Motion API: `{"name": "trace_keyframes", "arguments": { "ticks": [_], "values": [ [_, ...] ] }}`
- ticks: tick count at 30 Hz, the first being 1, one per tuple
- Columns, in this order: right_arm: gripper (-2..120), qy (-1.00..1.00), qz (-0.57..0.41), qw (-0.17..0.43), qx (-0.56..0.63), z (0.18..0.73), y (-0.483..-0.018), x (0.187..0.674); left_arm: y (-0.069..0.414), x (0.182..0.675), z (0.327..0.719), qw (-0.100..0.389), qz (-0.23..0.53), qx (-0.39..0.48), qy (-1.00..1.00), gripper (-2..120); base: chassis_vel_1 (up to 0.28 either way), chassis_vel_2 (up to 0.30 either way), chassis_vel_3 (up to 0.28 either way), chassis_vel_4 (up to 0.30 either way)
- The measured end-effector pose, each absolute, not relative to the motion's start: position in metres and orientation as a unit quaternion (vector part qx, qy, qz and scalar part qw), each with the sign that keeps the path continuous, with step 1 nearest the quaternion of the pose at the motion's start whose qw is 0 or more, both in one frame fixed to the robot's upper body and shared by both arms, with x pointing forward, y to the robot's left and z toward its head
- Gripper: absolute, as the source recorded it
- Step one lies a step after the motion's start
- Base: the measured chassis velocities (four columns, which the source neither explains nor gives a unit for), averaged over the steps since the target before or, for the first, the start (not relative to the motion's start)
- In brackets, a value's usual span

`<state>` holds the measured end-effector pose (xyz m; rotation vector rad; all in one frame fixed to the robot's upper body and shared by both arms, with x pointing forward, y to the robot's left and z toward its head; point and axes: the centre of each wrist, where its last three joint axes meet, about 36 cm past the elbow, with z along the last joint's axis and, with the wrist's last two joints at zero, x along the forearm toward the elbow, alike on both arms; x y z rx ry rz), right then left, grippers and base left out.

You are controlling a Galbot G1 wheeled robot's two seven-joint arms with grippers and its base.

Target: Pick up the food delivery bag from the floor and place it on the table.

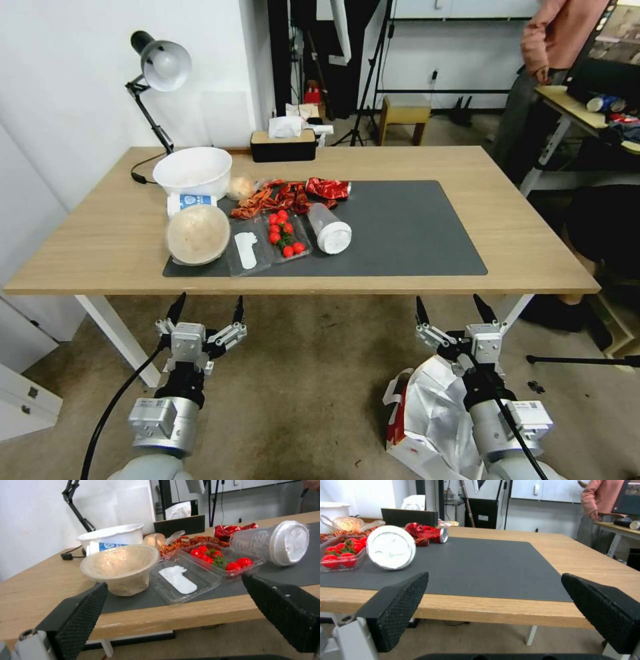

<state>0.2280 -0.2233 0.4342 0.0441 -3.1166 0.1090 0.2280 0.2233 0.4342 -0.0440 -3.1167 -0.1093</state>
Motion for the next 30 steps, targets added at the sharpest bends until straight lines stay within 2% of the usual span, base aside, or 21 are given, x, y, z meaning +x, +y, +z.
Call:
{"name": "trace_keyframes", "arguments": {
  "ticks": [17,20,23,27,30],
  "values": [
    [100,-0.999,0.035,0.009,0.015,0.433,-0.225,0.232,0.224,0.23,0.433,0.011,-0.034,-0.015,-0.999,100,0.0,0.0,0.0,0.0],
    [100,-0.999,0.041,0.001,0.013,0.429,-0.235,0.25,0.226,0.241,0.426,0.004,-0.025,-0.018,-1.0,99,0.0,0.0,0.0,0.0],
    [100,-0.999,0.05,-0.014,0.003,0.426,-0.256,0.288,0.233,0.275,0.41,-0.015,-0.003,-0.026,-1.0,100,0.0,0.0,0.0,0.0],
    [100,-0.999,0.044,0.001,0.004,0.43,-0.258,0.301,0.24,0.302,0.407,-0.032,0.006,-0.038,-0.999,99,0.0,0.0,0.0,0.0],
    [100,-0.999,0.042,0.002,0.011,0.437,-0.26,0.3,0.239,0.299,0.405,-0.029,0.004,-0.042,-0.999,99,0.0,0.0,0.0,0.0]
  ]
}}
